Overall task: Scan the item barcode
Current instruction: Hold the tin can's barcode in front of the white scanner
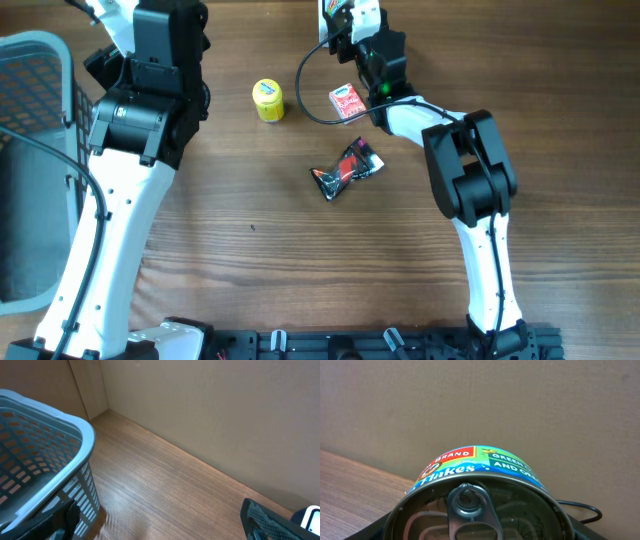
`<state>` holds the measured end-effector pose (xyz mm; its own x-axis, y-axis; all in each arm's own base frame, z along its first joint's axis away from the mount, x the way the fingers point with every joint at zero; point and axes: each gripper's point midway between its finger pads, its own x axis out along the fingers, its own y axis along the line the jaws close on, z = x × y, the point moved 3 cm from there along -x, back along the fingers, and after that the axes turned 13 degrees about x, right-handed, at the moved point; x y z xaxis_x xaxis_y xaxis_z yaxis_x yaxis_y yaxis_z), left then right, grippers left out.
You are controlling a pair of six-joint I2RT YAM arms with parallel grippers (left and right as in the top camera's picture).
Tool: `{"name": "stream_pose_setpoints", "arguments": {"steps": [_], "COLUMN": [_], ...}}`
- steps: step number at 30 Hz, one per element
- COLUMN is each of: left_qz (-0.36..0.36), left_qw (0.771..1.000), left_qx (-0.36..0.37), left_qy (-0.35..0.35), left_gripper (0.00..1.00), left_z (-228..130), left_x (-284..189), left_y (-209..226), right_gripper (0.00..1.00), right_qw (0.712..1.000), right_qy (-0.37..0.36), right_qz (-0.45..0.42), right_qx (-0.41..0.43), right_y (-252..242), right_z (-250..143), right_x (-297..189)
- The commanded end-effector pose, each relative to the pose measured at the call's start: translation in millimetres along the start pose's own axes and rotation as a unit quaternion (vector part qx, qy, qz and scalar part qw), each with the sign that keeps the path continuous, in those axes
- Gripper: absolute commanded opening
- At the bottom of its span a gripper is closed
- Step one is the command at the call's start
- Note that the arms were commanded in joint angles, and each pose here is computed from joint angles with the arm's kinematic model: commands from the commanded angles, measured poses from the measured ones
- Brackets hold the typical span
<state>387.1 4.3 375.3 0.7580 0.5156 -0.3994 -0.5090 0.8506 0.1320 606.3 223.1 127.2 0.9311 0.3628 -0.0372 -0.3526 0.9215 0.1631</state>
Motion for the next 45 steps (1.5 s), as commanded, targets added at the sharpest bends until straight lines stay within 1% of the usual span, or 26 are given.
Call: {"name": "stream_pose_setpoints", "arguments": {"steps": [1, 6, 11, 21, 25, 29, 32, 34, 36, 37, 38, 41, 42, 45], "left_qz": [-0.002, -0.002, -0.002, -0.002, -0.001, -0.001, -0.001, -0.001, -0.001, -0.001, 0.000, 0.000, 0.000, 0.000], "left_qw": [1.000, 1.000, 1.000, 1.000, 1.000, 1.000, 1.000, 1.000, 1.000, 1.000, 1.000, 1.000, 1.000, 1.000], "left_qx": [-0.021, -0.021, -0.021, -0.021, -0.021, -0.020, -0.020, -0.019, -0.019, -0.018, -0.017, -0.016, -0.016, -0.016], "left_qy": [-0.010, -0.010, -0.010, -0.009, -0.009, -0.009, -0.008, -0.008, -0.007, -0.007, -0.006, -0.004, -0.004, -0.004], "left_gripper": [1.00, 1.00, 1.00, 1.00, 1.00, 1.00, 1.00, 1.00, 1.00, 1.00, 1.00, 1.00, 1.00, 1.00], "left_z": [8, 8, 8, 8, 8, 8, 7, 7, 7, 6, 6, 5, 5, 5], "left_x": [-5, -5, -5, -5, -5, -5, -5, -5, -5, -5, -5, -5, -5, -5], "left_y": [5, 5, 5, 5, 5, 5, 5, 5, 5, 5, 6, 6, 6, 6], "right_gripper": [0.68, 0.68, 0.68, 0.68, 0.67, 0.65, 0.66, 0.67, 0.66, 0.64, 0.61, 0.58, 0.55, 0.53], "right_qw": [1.000, 0.999, 1.000, 1.000, 1.000, 1.000, 0.998, 0.997, 0.996, 0.996, 0.996, 0.995, 0.994, 0.988], "right_qy": [-0.024, -0.039, -0.031, -0.018, -0.014, -0.003, 0.025, 0.046, 0.050, 0.051, 0.049, 0.056, 0.067, 0.101], "right_qz": [0.001, 0.004, 0.002, 0.000, 0.003, 0.003, 0.000, -0.002, -0.002, -0.004, -0.005, -0.020, -0.035, -0.090], "right_qx": [0.007, 0.007, 0.006, 0.005, 0.005, -0.031, -0.049, -0.068, -0.073, -0.073, -0.073, -0.074, -0.075, -0.080], "right_y": [1, 2, 1, 1, 6, 14, 17, 20, 24, 25, 29, 31, 29, 14], "right_z": [7, 9, 6, 2, 8, 33, 50, 70, 92, 105, 129, 167, 178, 195], "right_x": [9, 22, 35, 36, 35, 32, 26, 17, 9, 4, -6, -29, -40, -67]}}
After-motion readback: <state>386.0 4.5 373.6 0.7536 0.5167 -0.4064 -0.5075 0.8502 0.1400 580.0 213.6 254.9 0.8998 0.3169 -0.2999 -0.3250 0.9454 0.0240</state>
